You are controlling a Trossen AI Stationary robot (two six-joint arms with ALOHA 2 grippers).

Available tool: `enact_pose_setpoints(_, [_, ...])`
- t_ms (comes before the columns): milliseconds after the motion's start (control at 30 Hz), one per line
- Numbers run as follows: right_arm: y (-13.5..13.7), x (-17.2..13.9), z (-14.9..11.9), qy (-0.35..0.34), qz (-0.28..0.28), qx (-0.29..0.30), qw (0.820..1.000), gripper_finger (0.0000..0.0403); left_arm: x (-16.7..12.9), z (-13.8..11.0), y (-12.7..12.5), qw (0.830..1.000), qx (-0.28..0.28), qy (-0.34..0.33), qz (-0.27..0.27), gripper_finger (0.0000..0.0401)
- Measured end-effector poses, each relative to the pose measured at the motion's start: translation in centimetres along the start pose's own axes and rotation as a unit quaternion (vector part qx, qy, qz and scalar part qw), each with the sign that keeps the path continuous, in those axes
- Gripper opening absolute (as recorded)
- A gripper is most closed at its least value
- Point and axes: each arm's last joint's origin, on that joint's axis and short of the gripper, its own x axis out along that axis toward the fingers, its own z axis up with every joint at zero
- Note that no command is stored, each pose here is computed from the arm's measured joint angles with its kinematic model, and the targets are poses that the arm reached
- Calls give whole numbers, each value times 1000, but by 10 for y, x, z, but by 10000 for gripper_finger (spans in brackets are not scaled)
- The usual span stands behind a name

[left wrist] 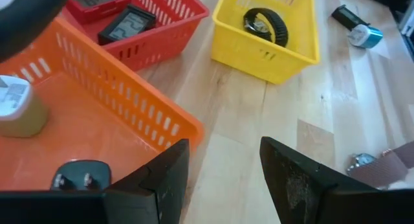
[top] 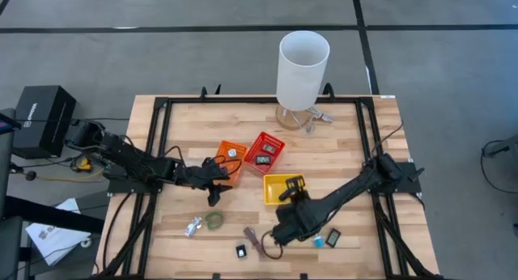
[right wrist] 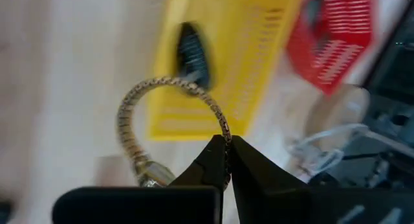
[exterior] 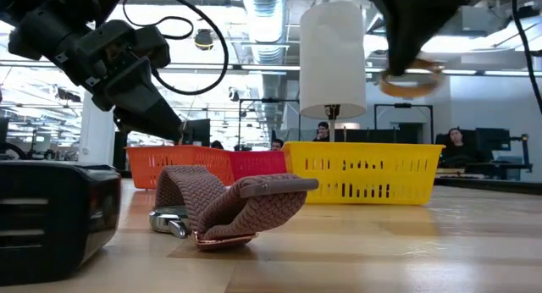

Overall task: Pick & Place Office items
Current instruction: Put the gold wrist watch into the yellow bin

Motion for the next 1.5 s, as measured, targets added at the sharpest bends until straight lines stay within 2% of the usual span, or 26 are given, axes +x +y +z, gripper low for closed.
enact_pose_setpoints(233, [-33, 14, -23, -76, -28, 87, 993, 3, -2, -1, -8, 1000, 3, -9, -22, 186])
enact_pose_setpoints(400, [-42, 54, -30, -138, -15, 160, 977, 5, -3, 2, -12, 999, -2, -26, -36, 186])
enact_pose_setpoints(533, [-46, 78, -26, -179, 2, 180, 967, 5, -3, 3, -13, 999, -4, -33, -41, 186])
enact_pose_setpoints(633, [-50, 93, -19, -182, 18, 198, 963, 5, -4, 4, -14, 998, -7, -39, -45, 186])
enact_pose_setpoints(867, [-53, 125, -12, -137, 25, 194, 971, 8, -4, 7, -15, 997, -12, -52, -53, 186])
enact_pose_setpoints(1033, [-54, 120, -5, -149, 47, 179, 971, 43, -4, 8, -16, 997, -16, -58, -57, 186])
enact_pose_setpoints(1233, [-57, 108, -1, -156, 47, 149, 975, 88, -4, 10, -16, 996, -18, -64, -60, 186])
enact_pose_setpoints(1400, [-62, 96, 0, -144, 50, 140, 978, 106, -4, 10, -17, 996, -19, -65, -61, 186])
enact_pose_setpoints(1500, [-62, 85, 0, -136, 91, 138, 977, 108, -4, 10, -17, 996, -19, -66, -61, 186])
